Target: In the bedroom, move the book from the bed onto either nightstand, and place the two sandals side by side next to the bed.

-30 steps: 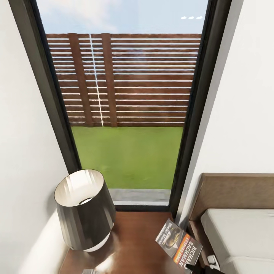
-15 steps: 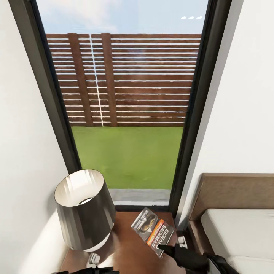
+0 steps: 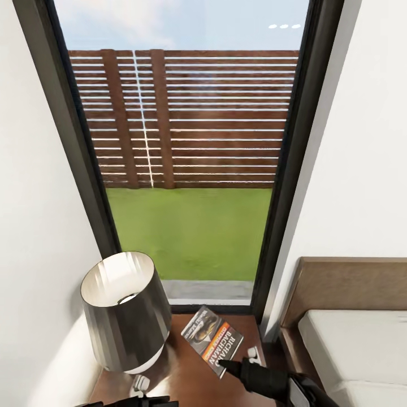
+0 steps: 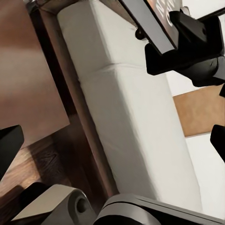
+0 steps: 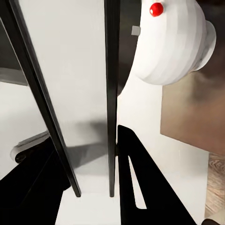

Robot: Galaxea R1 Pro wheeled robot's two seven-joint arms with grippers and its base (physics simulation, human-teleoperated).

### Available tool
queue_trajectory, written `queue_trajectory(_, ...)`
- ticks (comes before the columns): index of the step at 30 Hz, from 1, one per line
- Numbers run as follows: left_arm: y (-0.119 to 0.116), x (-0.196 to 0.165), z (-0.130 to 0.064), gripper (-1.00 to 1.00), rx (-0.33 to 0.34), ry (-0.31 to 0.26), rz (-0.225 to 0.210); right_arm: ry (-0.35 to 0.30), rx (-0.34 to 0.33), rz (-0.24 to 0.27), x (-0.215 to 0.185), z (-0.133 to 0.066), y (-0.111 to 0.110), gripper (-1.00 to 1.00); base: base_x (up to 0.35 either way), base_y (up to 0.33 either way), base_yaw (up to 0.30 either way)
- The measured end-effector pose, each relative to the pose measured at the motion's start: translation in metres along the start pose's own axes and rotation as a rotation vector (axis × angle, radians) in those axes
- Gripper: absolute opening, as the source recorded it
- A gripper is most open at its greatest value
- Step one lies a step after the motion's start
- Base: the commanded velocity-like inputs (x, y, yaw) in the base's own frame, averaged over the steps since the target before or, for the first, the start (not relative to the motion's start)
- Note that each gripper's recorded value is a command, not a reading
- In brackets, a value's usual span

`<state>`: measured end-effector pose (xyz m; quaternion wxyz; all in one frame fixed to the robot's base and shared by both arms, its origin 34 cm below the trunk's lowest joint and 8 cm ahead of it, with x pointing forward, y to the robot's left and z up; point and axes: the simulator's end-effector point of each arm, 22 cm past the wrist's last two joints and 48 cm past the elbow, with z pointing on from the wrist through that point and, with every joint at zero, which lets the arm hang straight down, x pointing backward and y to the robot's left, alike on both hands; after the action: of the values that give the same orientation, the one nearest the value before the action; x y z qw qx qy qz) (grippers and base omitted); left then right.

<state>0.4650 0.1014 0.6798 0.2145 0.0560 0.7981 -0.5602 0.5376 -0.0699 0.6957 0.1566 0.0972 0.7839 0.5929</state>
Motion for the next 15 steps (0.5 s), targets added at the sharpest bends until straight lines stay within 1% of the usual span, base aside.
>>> queue_trajectory(4, -0.002, 0.0, 0.002, 1.0, 0.007, -0.004, -0.002, -0.046, 0.014, 0.017, -0.011, 0.0, -0.002, -1.0, 0.0, 0.0, 0.0)
queue_trajectory(5, -0.002, 0.0, 0.002, 1.0, 0.007, -0.006, -0.003, -0.07, 0.008, 0.028, -0.017, -0.001, -0.001, -1.0, 0.0, 0.0, 0.0)
queue_trajectory(8, -0.002, -0.001, 0.002, 1.0, 0.007, -0.008, -0.003, -0.137, -0.024, 0.061, -0.032, -0.003, 0.005, -1.0, 0.0, 0.0, 0.0)
queue_trajectory(9, -0.002, -0.001, 0.002, 1.0, 0.007, -0.008, -0.003, -0.178, -0.046, 0.083, -0.042, -0.005, 0.009, -1.0, 0.0, 0.0, 0.0)
queue_trajectory(11, -0.002, 0.0, 0.002, 1.0, 0.006, -0.008, -0.005, -0.21, -0.065, 0.102, -0.048, -0.007, 0.012, -1.0, 0.0, 0.0, 0.0)
queue_trajectory(13, -0.001, 0.0, 0.002, 1.0, 0.005, -0.008, -0.006, -0.218, -0.072, 0.115, -0.05, -0.007, 0.013, -1.0, 0.0, 0.0, 0.0)
queue_trajectory(15, -0.001, 0.0, 0.002, 1.0, 0.005, -0.008, -0.006, -0.208, -0.077, 0.143, -0.047, -0.007, 0.013, -1.0, 0.0, 0.0, 0.0)
